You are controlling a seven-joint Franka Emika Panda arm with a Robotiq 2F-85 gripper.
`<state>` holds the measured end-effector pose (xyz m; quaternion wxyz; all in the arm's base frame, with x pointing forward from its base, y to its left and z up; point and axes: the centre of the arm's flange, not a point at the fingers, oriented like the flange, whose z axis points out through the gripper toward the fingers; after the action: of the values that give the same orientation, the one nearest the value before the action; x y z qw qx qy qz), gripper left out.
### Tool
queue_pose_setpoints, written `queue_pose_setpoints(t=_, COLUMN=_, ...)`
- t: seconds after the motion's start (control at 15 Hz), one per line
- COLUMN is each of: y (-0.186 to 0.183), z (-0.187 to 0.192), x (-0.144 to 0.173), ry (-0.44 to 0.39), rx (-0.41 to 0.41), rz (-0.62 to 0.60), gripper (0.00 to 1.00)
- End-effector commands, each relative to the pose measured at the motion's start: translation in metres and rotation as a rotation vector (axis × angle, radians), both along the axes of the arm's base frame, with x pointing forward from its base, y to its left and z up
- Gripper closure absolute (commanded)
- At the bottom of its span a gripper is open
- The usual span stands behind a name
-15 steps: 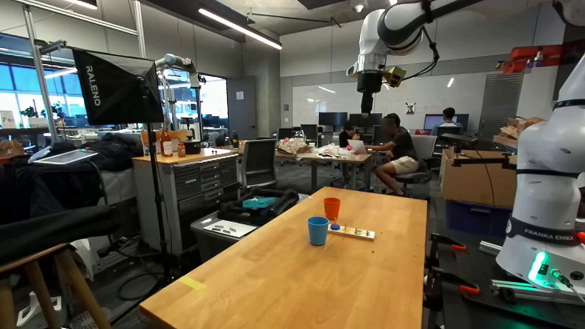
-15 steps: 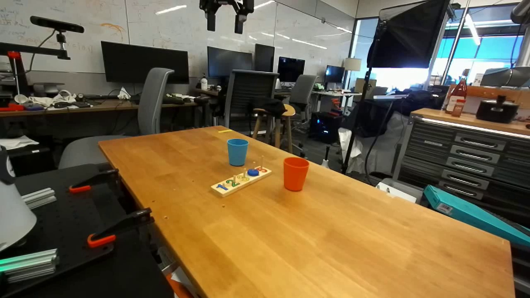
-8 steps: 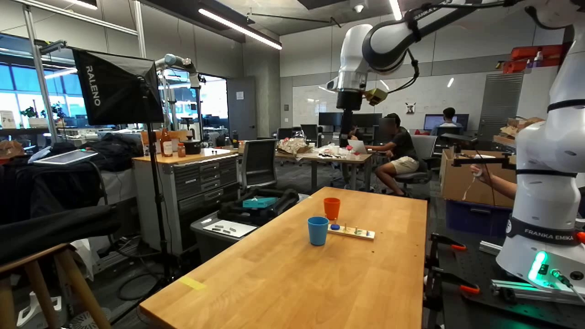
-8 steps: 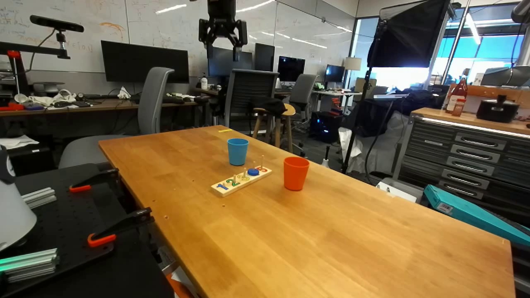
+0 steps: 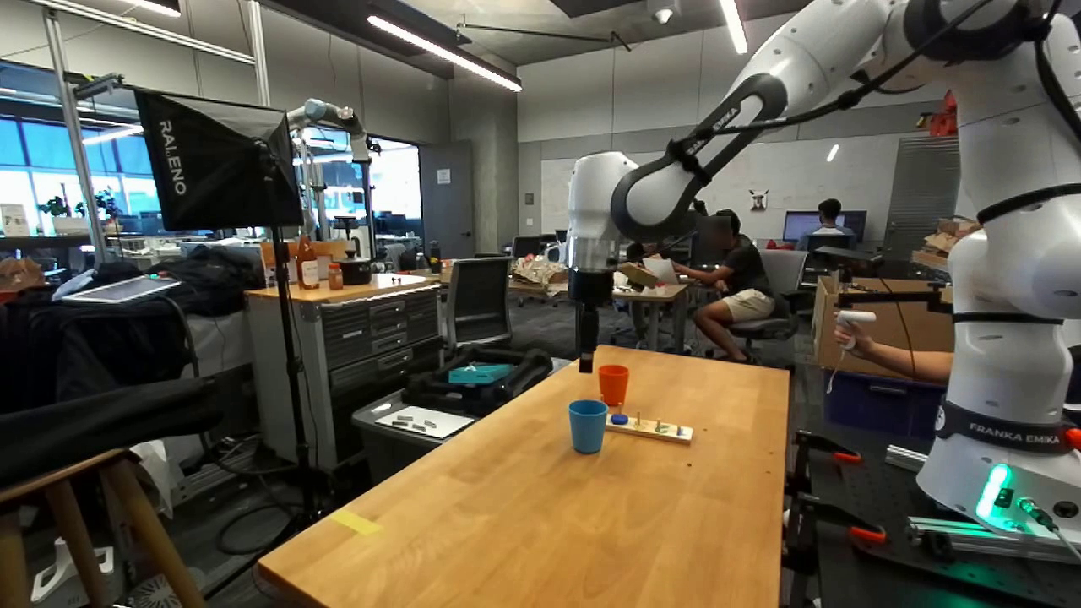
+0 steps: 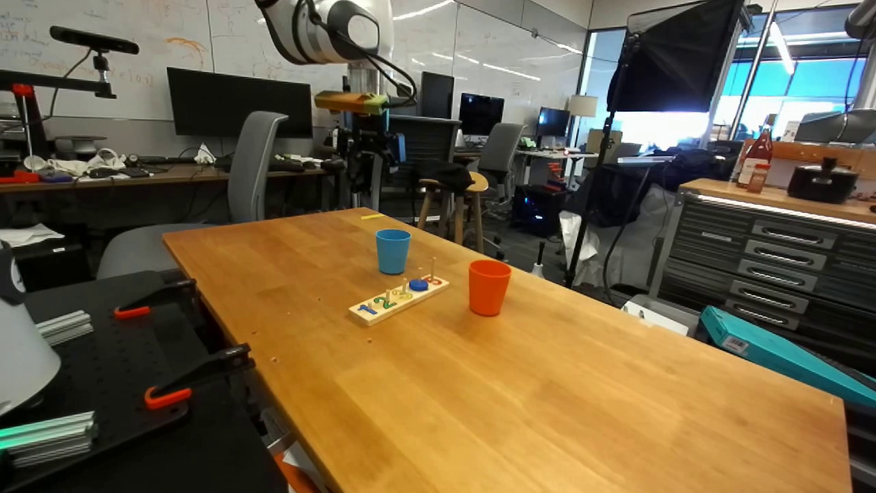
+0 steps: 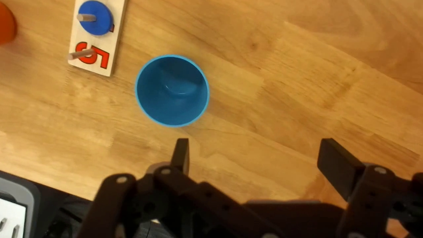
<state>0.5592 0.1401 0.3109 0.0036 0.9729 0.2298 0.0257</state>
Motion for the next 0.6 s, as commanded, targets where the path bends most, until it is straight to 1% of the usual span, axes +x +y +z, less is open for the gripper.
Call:
queue_pose_setpoints(t=0.0, y=0.009, z=-0.039, x=0.036, ry=0.014, rx=-0.033, rz=-0.002, gripper=0.0)
queue_pose_setpoints(t=0.2, y=0.004, z=-0.068, x=0.038, ry=0.047, rx=-0.057, rz=0.003, gripper=0.0)
queue_pose_setpoints(t=0.53, y=-0.005, z=-0.095, x=0.034, ry=0.081, rx=-0.09, rz=0.011, gripper=0.0)
